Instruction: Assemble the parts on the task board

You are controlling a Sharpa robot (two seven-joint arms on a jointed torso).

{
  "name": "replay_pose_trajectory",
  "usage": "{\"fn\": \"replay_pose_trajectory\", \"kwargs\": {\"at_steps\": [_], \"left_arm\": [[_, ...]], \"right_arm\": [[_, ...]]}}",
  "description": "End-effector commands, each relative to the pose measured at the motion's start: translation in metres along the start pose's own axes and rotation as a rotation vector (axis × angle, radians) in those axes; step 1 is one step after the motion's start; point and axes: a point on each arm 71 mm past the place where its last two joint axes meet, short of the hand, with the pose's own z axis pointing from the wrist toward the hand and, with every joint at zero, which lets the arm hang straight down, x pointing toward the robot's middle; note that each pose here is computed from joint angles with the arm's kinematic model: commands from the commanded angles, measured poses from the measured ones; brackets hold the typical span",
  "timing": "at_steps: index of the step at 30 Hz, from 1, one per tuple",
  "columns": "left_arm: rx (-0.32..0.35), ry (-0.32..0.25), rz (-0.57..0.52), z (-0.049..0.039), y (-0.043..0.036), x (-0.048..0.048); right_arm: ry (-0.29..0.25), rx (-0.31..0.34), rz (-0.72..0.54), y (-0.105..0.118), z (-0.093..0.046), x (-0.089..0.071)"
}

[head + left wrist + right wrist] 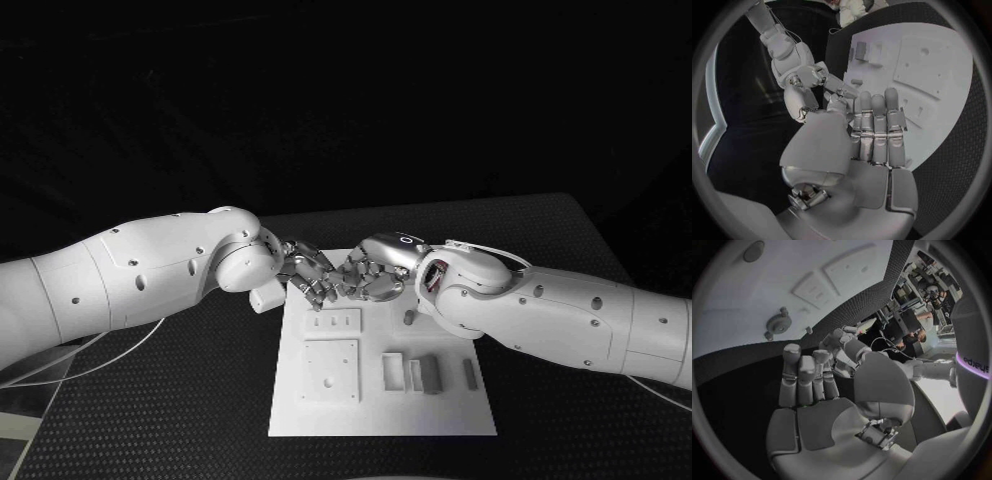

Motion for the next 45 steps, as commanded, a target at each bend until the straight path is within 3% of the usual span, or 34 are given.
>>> {"fn": "replay_pose_trajectory", "kwargs": {"at_steps": [1,16,45], "left_arm": [[0.015,0.022,0.008,0.0006,-0.0024,0.0037],[0.025,0.049,-0.005,0.0006,-0.0034,0.0066],[0.030,0.048,-0.025,-0.0010,-0.0003,0.0051]], "right_arm": [[-0.008,-0.025,-0.004,0.0055,0.0010,-0.0016],[-0.012,-0.017,-0.013,0.0063,0.0011,-0.0015],[-0.002,0.008,-0.027,0.0032,0.0015,-0.0001]]}}
